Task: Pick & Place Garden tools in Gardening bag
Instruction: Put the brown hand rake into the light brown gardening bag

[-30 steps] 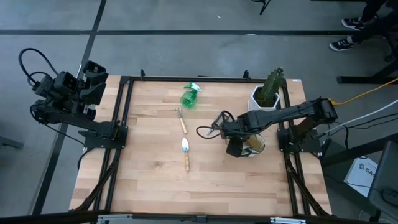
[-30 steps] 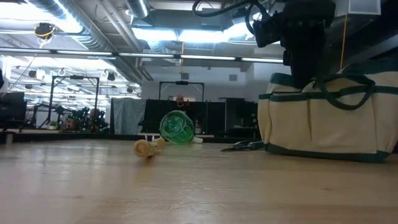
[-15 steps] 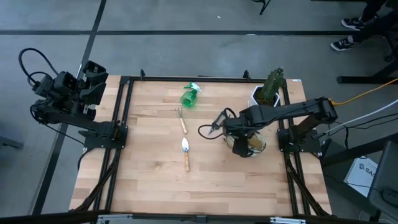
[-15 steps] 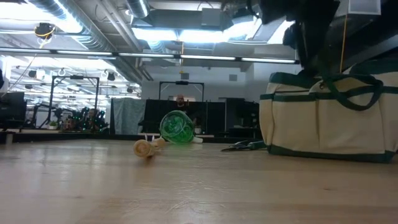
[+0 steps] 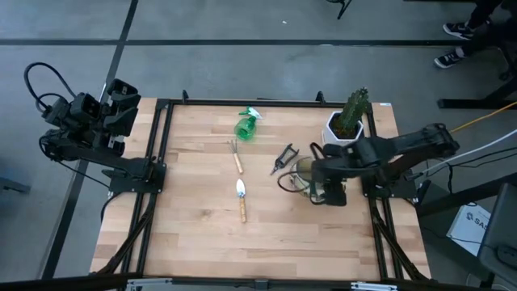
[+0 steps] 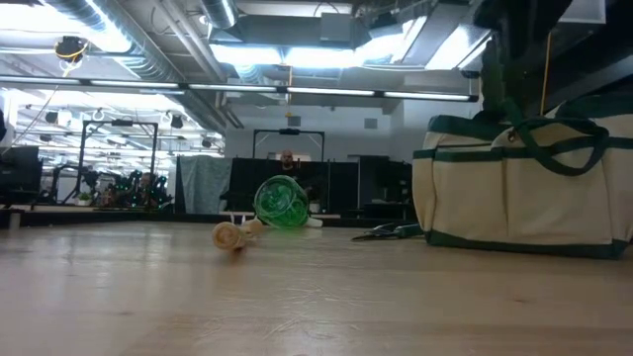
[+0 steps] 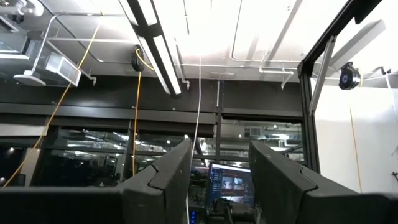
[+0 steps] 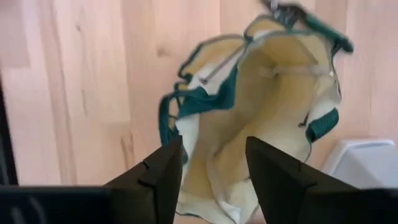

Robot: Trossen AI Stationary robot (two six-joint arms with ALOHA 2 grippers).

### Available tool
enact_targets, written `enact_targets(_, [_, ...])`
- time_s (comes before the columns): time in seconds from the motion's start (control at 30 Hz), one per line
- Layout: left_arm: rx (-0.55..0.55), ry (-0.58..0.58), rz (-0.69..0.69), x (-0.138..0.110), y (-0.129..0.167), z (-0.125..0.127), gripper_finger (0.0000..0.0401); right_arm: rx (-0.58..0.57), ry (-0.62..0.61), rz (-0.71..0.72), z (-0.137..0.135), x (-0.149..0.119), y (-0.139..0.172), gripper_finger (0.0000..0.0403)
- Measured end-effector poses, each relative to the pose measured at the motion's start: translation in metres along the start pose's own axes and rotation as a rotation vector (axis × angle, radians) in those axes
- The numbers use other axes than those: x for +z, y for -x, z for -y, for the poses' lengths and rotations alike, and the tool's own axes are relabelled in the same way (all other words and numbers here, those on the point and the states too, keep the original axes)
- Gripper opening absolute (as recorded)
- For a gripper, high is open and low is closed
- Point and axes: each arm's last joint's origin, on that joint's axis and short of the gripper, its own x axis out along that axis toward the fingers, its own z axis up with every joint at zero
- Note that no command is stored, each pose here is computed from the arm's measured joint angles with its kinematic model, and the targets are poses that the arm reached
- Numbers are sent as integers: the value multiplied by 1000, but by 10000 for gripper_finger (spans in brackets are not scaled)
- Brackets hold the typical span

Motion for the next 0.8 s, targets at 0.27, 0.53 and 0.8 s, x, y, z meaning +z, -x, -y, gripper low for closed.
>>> enact_targets(0.27, [0, 0, 0, 0, 0, 0, 157, 95, -1, 293, -21, -16, -6, 172])
enact_targets(0.53, [0, 0, 0, 0, 0, 0, 157, 204, -24, 436, -43, -13, -35, 172])
enact_targets(0.8, [0, 1, 3, 0, 0, 0, 157, 225, -65, 450, -47, -9, -39, 172])
